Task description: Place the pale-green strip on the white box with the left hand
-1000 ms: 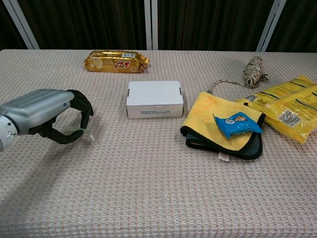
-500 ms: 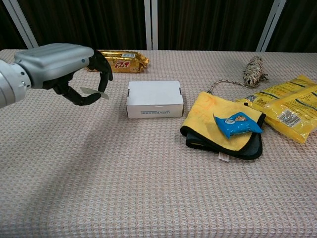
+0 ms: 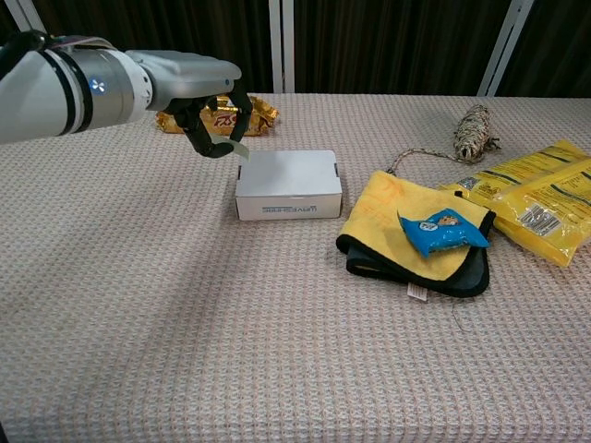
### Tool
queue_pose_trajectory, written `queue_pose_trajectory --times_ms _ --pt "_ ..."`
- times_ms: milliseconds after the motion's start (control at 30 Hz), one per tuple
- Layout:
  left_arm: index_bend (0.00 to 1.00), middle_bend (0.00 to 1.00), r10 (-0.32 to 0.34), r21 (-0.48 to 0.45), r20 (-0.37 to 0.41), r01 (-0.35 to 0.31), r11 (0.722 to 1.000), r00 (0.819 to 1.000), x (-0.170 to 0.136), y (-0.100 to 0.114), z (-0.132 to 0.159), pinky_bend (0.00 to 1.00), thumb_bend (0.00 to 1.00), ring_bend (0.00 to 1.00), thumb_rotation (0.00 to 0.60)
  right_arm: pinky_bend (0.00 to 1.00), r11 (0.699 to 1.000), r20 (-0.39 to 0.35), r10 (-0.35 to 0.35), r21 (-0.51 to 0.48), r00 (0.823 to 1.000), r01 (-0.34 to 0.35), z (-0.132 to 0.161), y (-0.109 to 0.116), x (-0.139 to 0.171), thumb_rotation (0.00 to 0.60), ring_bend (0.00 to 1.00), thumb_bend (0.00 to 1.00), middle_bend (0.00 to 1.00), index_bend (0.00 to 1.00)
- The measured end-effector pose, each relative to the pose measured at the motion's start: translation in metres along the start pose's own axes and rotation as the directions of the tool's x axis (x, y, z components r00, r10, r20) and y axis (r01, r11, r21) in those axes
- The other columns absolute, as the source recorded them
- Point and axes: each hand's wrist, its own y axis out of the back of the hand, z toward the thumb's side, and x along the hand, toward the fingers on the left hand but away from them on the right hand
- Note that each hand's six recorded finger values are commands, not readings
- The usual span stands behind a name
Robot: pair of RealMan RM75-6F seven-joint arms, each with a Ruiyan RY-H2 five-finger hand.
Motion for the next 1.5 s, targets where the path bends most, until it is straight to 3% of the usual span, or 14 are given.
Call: queue_pose_trajectory --times_ms 333,1000,1167,1500 --pt "0.63 0.3 -0.053 0.03 0.023 0.052 0.998 0.998 0.024 -0.009 0.025 0.23 0.43 0.13 0.589 0.0 1.0 0.006 0.002 -0.001 1.0 -0.002 -0.001 -0.002 -0.001 0.6 0.0 0.23 0.0 0.0" --pt "0.63 0.3 -0.106 -0.026 0.059 0.108 0.994 0.993 0.046 -0.012 0.047 0.23 0.43 0.13 0.587 0.0 1.0 0.026 -0.008 0.011 1.0 0.007 -0.01 0.003 0.0 0.6 0.0 0.24 0.0 0.0" --pt "0.5 0.29 -0.109 -0.03 0.062 0.111 0.993 0.992 0.049 -0.014 0.048 0.23 0.43 0.13 0.588 0.0 1.0 0.032 -0.012 0.015 0.999 0.011 -0.012 0.004 0.001 0.6 0.0 0.24 0.0 0.0" --pt "0.35 0.29 -0.091 -0.022 0.064 0.093 0.995 0.994 0.048 -0.012 0.047 0.23 0.43 0.13 0.587 0.0 1.0 0.032 -0.006 0.014 0.999 0.005 -0.012 0.001 0.001 0.6 0.0 0.25 0.0 0.0"
